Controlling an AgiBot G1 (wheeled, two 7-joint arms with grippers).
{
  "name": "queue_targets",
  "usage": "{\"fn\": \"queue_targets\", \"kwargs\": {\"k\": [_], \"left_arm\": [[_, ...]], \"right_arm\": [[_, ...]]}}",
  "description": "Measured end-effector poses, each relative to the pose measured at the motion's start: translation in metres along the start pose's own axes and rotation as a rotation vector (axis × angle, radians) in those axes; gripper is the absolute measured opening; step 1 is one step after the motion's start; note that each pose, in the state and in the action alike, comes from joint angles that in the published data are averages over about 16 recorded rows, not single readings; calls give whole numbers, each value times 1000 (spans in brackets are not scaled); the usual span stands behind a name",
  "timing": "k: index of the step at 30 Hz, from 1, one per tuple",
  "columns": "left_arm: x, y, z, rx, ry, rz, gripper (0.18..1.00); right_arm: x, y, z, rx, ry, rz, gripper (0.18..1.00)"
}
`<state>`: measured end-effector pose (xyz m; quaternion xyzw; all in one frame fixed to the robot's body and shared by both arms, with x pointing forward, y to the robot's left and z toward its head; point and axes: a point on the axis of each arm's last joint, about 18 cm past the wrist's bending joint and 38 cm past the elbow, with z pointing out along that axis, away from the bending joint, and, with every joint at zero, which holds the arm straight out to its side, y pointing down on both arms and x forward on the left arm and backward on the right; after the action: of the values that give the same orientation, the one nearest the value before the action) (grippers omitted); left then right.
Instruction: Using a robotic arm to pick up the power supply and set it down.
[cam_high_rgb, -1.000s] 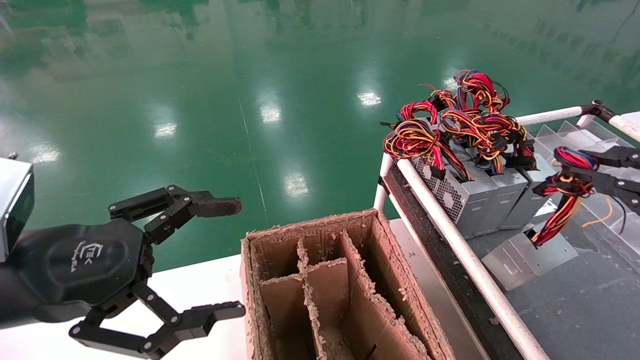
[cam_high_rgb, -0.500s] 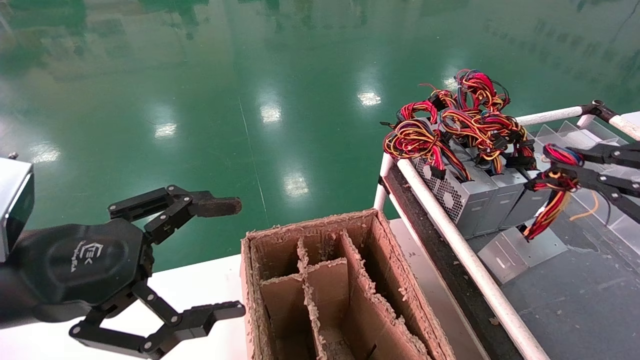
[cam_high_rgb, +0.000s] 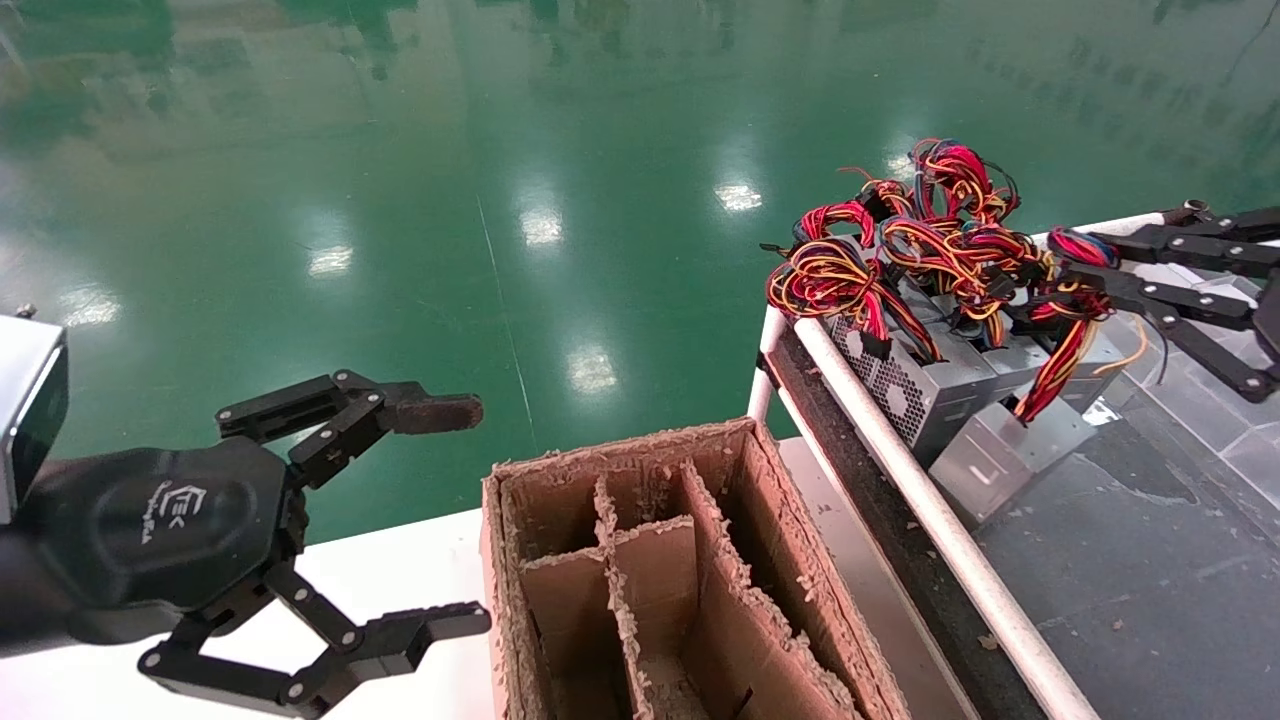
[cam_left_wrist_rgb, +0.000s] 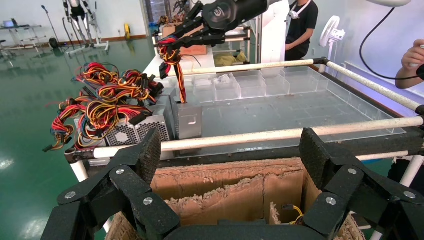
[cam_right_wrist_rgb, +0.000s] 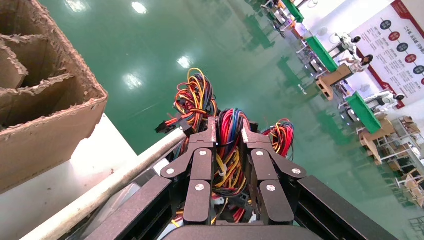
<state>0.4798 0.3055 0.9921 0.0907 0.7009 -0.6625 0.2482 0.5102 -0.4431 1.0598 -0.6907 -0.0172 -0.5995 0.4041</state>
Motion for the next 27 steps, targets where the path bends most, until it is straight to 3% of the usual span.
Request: {"fn": "queue_targets", "kwargs": {"k": [15,27], "left_arm": [[0,0,0,0,0,0,1001],[0,0,0,0,0,0,1001]], "right_arm": [[12,7,18,6,-14,21,283],[15,-3,15,80,-10,72,376]]}}
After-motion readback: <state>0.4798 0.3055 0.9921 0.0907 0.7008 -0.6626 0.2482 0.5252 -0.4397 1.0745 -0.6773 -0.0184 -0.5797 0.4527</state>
